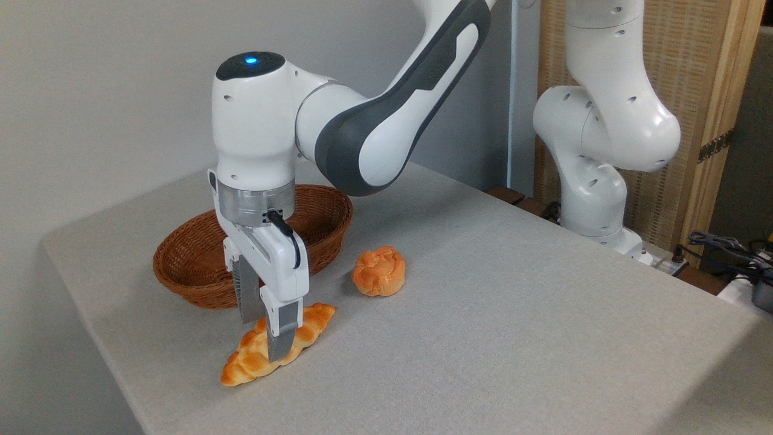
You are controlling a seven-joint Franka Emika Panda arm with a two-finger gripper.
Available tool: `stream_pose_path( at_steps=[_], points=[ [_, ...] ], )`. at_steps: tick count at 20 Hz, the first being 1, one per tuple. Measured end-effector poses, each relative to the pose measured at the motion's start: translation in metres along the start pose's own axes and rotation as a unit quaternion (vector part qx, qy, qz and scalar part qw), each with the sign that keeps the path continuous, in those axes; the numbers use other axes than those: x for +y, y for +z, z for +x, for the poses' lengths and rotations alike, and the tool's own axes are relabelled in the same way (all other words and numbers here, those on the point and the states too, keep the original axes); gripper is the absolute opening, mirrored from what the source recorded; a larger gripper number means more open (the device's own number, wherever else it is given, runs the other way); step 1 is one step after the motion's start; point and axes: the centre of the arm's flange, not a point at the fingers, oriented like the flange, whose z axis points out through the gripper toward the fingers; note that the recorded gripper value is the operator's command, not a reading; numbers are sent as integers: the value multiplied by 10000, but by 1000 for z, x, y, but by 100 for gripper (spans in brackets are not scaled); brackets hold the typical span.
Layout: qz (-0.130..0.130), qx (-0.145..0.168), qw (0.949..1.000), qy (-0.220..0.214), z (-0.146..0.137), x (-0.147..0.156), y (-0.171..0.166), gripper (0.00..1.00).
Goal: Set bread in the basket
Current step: 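Lower the gripper onto the braided bread loaf and close on it, then lift the braided loaf and carry it over the wicker basket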
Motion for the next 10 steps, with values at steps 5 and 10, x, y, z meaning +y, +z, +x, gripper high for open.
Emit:
stream_pose_path(
  at_steps=[5,10],
  points=[
    [-40,-27,10000,34,1,5,4,25],
    [-50,-21,9998,181,4,8,4,25]
  ],
)
